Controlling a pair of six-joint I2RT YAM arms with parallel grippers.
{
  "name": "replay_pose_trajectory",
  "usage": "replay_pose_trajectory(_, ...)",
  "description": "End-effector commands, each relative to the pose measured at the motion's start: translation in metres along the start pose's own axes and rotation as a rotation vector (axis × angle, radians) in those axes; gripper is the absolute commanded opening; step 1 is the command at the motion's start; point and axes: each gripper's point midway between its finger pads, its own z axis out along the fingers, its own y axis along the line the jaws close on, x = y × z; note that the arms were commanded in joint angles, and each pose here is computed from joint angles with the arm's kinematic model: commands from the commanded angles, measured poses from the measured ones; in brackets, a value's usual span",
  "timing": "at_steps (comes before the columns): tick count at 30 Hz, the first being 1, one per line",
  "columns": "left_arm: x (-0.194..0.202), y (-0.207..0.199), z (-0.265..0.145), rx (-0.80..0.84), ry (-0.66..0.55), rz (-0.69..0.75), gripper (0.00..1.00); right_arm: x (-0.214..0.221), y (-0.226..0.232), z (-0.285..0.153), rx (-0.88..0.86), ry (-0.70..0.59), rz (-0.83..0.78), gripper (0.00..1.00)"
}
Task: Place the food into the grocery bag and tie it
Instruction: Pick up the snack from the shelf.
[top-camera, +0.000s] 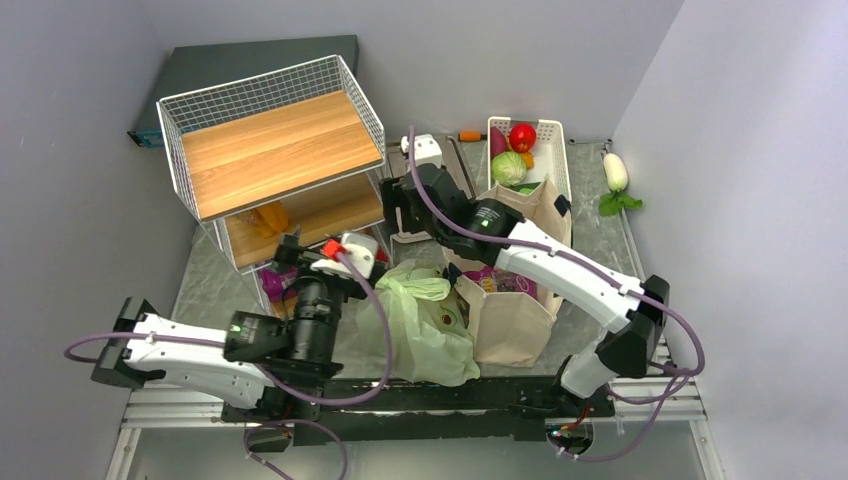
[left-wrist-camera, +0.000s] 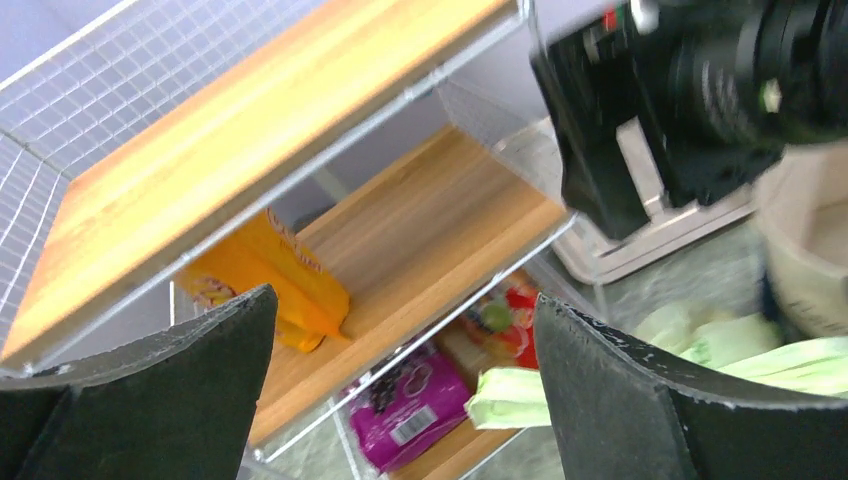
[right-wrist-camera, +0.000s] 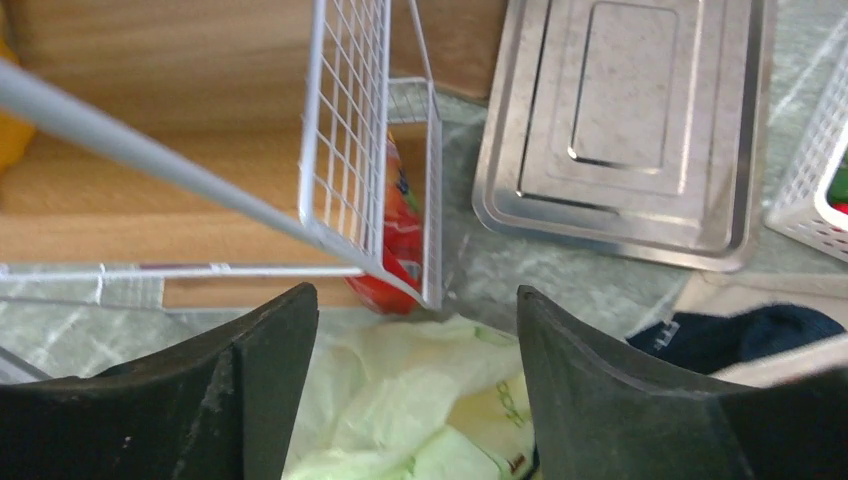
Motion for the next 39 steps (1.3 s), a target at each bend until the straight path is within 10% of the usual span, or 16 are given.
replay_pose_trajectory(1,-0.033,0.033,-0.012,0.089,0.039,-0.237,0.99,-0.001,-0.020,-0.039,0.014,0.034,-0.057,0.75)
replay_pose_trajectory(14,-0.085,0.128,0.007,-0.106,-0.040,-0.134,0.99,0.009,0.139,-0.100,-0.632,-0.111,-0.196,0.73)
replay_pose_trajectory(28,-0.084,0.189,0.005,-0.142,-0.090,-0.223,0.99,0.012,0.210,-0.011,-0.634,-0.356,-0.179,0.83)
replay_pose_trajectory(39,-0.078,0.184,0.005,-0.050,-0.107,-0.272,0.99,-0.008,0.213,-0.048,-0.697,-0.454,-0.199,0.84)
